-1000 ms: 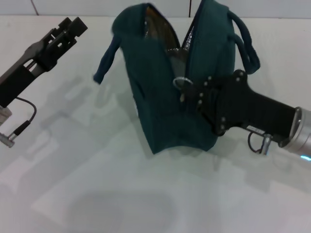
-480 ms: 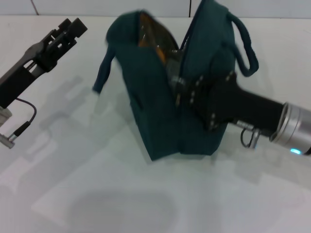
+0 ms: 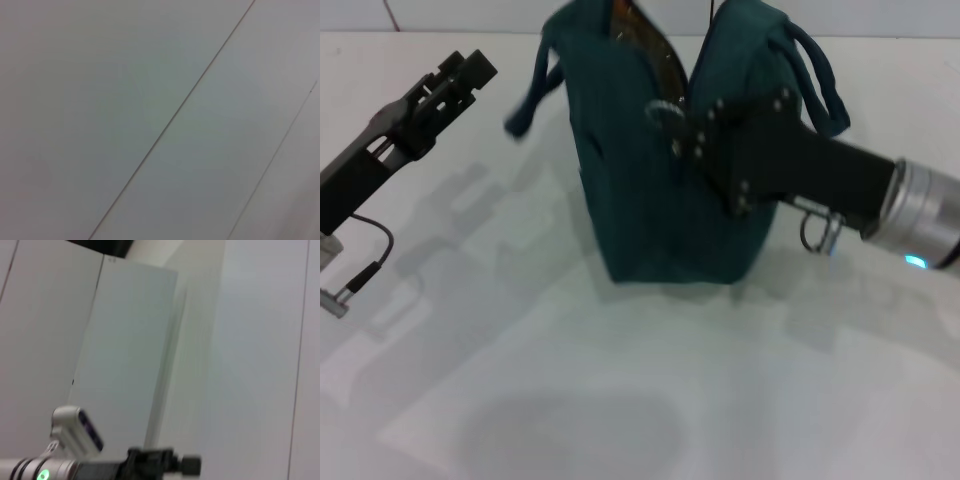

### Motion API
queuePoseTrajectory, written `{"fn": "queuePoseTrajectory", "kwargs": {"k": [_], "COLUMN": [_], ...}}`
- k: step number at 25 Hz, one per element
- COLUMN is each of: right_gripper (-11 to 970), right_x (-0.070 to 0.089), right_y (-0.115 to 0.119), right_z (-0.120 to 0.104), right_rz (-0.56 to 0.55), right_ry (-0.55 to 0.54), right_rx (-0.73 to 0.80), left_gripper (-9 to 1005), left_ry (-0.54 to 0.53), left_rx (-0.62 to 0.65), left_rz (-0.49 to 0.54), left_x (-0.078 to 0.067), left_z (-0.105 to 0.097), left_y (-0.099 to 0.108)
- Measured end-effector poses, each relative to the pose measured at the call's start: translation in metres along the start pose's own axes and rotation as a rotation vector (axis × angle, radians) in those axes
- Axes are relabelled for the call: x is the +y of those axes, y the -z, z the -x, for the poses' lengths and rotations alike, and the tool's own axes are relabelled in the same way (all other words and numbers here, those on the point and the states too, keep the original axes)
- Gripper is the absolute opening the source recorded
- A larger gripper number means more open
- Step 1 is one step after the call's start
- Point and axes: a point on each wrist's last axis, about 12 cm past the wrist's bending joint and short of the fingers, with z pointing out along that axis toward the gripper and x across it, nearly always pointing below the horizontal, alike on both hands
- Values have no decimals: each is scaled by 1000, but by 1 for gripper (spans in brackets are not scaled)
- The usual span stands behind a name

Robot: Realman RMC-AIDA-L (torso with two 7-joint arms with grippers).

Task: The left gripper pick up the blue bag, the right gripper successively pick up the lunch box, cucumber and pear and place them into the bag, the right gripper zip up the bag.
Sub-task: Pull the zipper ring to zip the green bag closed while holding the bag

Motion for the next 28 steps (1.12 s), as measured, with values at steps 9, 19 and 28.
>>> {"fn": "queuePoseTrajectory", "kwargs": {"k": [9,19,28], "right_gripper": [10,10,10], "right_x": [-4,-2,-3], "right_y": [-10,-6,-7], "right_z": [2,-4,-4], "right_rz": [21,15,12], "right_ry": [17,-4,-4], "right_rx": [1,37,43], "left_gripper": [737,737,733], "left_ry": [8,-24,-102], "left_rx": [1,150,198], "left_rz": [12,-14,-65], "left_x": [-1,-7,-11], "left_z": [-3,-18,-19], "left_y": [9,22,21]}}
